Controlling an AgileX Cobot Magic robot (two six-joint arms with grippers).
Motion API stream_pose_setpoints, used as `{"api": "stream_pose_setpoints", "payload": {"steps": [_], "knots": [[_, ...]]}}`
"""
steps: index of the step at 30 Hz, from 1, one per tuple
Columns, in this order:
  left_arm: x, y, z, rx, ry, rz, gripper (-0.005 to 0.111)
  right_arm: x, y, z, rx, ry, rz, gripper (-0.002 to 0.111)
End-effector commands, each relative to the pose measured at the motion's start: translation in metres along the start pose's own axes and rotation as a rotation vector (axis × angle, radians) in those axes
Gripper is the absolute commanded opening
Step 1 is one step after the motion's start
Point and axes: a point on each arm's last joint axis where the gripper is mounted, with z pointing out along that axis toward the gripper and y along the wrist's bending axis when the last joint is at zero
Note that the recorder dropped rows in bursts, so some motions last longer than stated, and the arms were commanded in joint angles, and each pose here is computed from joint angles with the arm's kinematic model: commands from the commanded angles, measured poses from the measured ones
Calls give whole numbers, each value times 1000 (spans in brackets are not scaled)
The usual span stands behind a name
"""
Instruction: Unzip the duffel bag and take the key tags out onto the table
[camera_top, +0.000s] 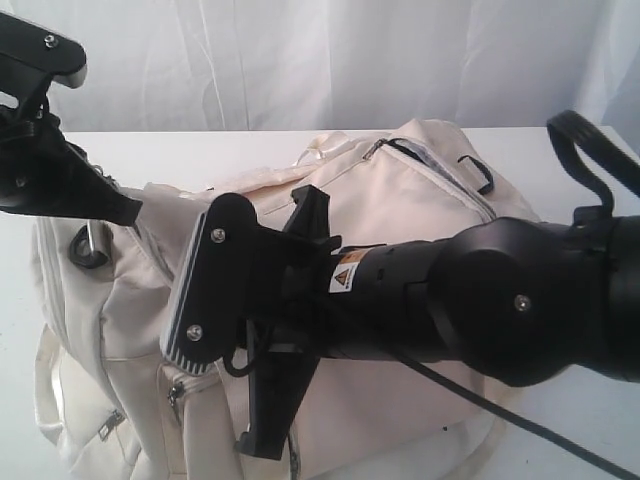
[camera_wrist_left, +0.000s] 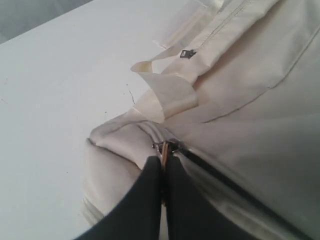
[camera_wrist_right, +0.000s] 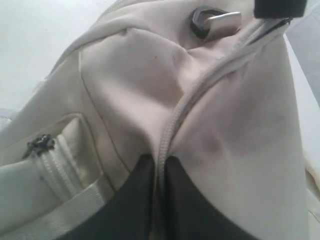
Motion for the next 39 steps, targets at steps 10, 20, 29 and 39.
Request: {"api": "stream_pose_setpoints", "payload": {"steps": [10,20,29,39], "knots": [[0,43,42,-80,-52,-49,0,1,7,-3,-67,20,-1,0],[-14,66,51,-143,-45,-34,17,1,7,-3,-67,20,16,1],[-13,75,4,-209,-28,-103,62,-5,4,-13,-53,-6,80,49],[0,25,-73,255,124,304,41,-30,-13,-90,72,-208,165,49]]}}
